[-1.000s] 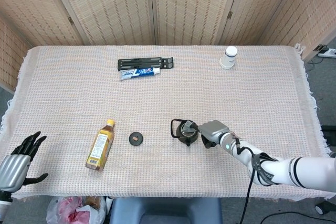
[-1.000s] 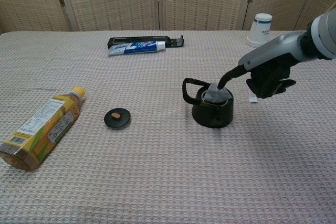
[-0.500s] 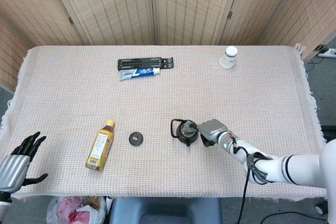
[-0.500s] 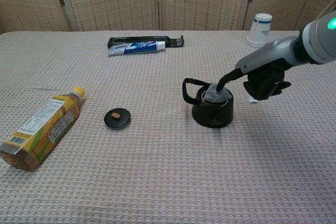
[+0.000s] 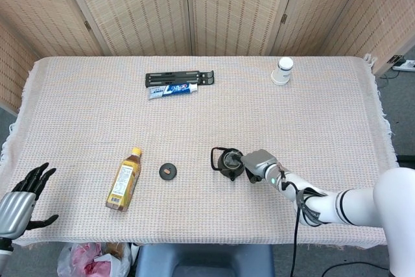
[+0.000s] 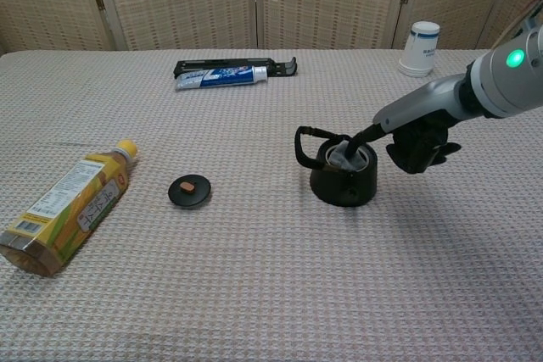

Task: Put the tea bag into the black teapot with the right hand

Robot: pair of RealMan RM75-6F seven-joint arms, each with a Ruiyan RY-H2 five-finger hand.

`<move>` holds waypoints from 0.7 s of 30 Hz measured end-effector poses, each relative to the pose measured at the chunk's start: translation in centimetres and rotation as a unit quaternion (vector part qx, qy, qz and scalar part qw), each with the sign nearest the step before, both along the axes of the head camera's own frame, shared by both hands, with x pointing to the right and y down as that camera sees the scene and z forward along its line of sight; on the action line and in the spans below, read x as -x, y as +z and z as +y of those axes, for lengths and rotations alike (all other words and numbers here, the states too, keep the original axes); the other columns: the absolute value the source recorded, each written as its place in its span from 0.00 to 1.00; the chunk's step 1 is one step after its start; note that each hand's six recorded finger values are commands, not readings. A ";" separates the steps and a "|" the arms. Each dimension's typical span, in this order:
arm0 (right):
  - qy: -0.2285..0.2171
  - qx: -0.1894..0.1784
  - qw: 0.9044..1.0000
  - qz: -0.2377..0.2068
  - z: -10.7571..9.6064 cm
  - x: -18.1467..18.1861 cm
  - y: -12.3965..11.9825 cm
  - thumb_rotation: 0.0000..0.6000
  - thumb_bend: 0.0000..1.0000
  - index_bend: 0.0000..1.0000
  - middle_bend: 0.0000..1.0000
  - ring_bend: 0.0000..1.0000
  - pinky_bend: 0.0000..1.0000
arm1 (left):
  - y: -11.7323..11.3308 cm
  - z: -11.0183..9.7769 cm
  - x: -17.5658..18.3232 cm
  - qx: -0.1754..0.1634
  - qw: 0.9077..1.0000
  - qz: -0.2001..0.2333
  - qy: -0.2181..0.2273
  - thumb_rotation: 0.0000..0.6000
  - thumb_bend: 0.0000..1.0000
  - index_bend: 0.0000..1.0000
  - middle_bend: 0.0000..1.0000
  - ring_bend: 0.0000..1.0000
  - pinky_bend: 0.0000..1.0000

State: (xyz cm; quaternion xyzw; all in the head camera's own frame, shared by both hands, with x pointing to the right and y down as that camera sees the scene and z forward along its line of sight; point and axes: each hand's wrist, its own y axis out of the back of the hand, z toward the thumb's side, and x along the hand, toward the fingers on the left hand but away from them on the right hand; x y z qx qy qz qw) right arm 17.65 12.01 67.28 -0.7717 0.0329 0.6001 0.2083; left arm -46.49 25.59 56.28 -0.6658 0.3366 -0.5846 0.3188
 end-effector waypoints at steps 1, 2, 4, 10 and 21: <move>-0.001 0.001 1.000 0.001 0.0 0.0 0.1 1.00 1.00 0.00 0.98 0.79 0.85 | 0.0 0.0 0.0 0.000 1.000 0.000 0.000 1.00 0.06 0.00 0.00 0.01 0.25; -0.001 0.001 1.000 0.002 0.1 0.0 0.2 1.00 1.00 0.00 0.98 0.79 0.85 | 0.0 0.0 0.0 0.000 1.000 0.001 0.000 1.00 0.06 0.00 0.00 0.01 0.25; -0.003 0.003 1.000 0.004 0.2 0.1 0.3 1.00 1.00 0.00 0.98 0.79 0.85 | -0.1 0.0 0.0 -0.001 1.000 0.001 -0.001 1.00 0.06 0.00 0.00 0.01 0.25; -0.002 0.006 1.000 0.004 0.2 0.2 0.5 1.00 1.00 0.00 0.98 0.79 0.85 | -0.2 0.0 0.1 -0.003 1.000 0.002 -0.002 1.00 0.06 0.00 0.00 0.01 0.25; 0.022 -0.025 0.999 -0.034 -0.6 -0.9 -3.7 1.00 0.88 0.00 0.76 0.61 0.74 | 0.0 -0.1 0.1 -0.002 1.000 -0.003 -0.001 1.00 0.06 0.00 0.00 0.01 0.25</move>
